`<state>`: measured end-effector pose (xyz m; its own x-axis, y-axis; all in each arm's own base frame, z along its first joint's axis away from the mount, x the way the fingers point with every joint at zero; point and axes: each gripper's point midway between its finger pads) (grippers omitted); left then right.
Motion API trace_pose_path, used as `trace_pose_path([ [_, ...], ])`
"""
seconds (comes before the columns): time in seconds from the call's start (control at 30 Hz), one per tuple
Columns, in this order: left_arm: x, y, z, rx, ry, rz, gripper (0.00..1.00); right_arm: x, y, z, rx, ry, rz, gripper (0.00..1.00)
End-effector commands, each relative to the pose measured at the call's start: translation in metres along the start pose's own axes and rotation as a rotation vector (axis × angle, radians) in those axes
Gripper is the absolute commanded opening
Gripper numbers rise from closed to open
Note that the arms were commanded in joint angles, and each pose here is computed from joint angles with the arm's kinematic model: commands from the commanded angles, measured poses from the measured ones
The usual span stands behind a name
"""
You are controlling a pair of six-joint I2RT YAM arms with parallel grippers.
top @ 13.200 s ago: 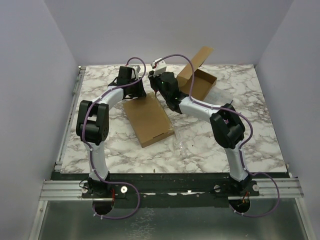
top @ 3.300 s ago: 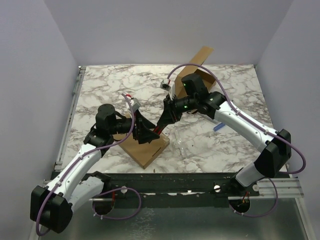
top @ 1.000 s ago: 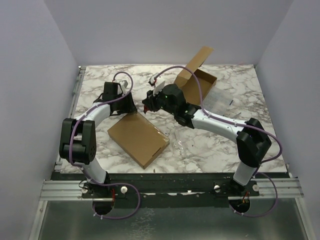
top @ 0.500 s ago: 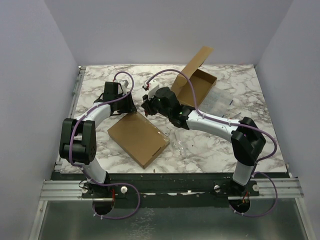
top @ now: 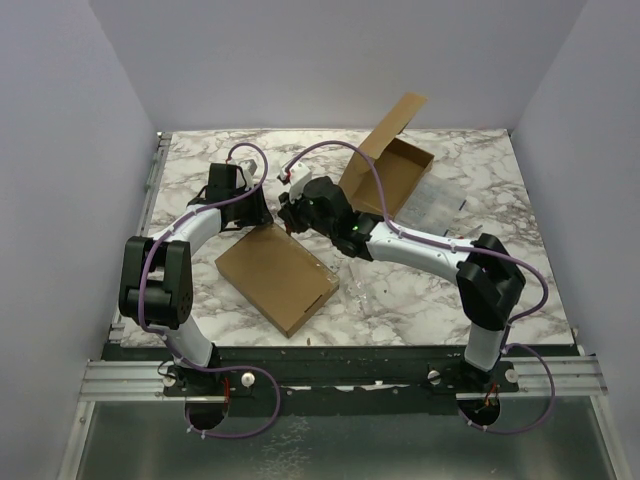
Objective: Unpack the express box
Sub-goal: Cut the express box at the center of the board.
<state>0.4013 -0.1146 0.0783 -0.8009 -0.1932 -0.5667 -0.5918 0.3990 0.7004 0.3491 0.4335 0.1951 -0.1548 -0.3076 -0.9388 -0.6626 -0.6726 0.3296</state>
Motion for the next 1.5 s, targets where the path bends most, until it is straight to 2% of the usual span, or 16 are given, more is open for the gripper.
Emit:
trace_pose_path([
  [0.0,0.018,-0.007,0.025,-0.103,-0.003,0.062,0.4,-0.003,-0.003,0.0,0.024,0.014,0.0,0.0],
  [0.37,0.019,-0.008,0.026,-0.11,-0.002,0.068,0.39,0.01,-0.002,-0.005,0.077,0.082,0.043,0.0],
  [0.73,0.021,-0.009,0.029,-0.122,-0.002,0.076,0.38,0.013,0.009,-0.004,0.083,0.081,0.048,0.0],
  [1.1,0.023,-0.011,0.029,-0.115,-0.001,0.085,0.36,-0.027,0.024,0.002,0.042,0.032,-0.06,0.0],
  [1.47,0.022,-0.01,0.028,-0.114,-0.002,0.084,0.35,-0.005,0.011,0.004,0.042,0.046,-0.011,0.0],
])
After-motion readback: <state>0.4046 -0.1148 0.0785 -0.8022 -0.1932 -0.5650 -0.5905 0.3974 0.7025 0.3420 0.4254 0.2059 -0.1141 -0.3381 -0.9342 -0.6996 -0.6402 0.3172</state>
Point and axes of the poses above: each gripper's point midway between its finger pads, its own y axis back along the fingers, its own z axis along the line the jaws close on, x = y × z, and after that the axes turned 5 degrees about y, right-handed
